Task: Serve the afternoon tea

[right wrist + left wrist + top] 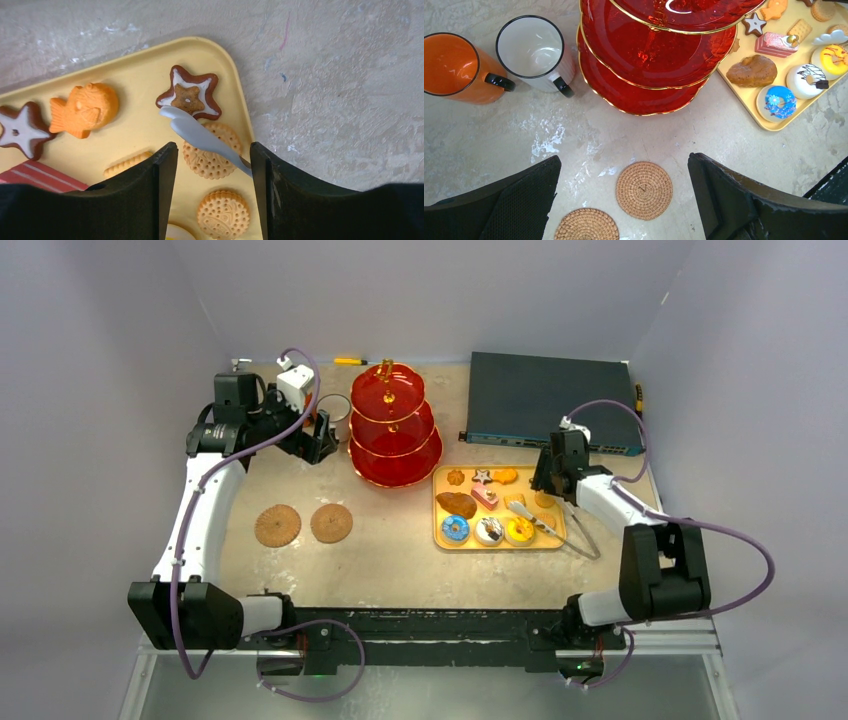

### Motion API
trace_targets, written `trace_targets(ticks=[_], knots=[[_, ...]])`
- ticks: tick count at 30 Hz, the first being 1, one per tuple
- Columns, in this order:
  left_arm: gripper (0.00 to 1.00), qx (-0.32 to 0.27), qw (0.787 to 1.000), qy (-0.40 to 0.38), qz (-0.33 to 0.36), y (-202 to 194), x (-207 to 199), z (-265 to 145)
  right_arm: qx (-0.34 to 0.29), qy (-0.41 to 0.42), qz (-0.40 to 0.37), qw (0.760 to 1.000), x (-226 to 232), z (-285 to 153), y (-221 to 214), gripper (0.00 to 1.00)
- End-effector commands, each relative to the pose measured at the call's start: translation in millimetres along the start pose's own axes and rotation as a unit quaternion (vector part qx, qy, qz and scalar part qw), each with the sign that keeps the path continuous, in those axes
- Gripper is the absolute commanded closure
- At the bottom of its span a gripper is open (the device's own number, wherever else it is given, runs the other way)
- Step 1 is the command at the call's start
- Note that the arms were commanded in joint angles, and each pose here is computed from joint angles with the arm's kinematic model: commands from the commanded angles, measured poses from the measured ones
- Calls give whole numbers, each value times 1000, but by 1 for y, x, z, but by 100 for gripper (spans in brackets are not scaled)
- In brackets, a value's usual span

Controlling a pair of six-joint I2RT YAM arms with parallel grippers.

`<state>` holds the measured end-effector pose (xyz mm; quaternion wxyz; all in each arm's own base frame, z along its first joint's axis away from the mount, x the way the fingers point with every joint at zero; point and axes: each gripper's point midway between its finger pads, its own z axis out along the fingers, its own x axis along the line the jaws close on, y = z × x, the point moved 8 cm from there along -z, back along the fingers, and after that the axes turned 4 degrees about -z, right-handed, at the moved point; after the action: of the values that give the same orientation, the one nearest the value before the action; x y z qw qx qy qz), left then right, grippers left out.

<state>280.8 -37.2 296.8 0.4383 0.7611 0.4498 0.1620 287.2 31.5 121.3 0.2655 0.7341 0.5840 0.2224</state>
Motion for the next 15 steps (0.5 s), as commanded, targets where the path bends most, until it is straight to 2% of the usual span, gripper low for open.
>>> trace_targets(ticks=[1, 7, 15], knots=[[1, -31, 999, 4, 22, 16, -2, -9, 9, -4, -9, 1000, 0, 2, 4, 45], [1, -30, 999, 9, 24, 17, -1, -10, 0, -15, -9, 1000, -1, 0, 13, 75], [1, -28, 999, 7, 24, 15, -2, -10, -38, -33, -8, 999, -5, -15, 30, 92]])
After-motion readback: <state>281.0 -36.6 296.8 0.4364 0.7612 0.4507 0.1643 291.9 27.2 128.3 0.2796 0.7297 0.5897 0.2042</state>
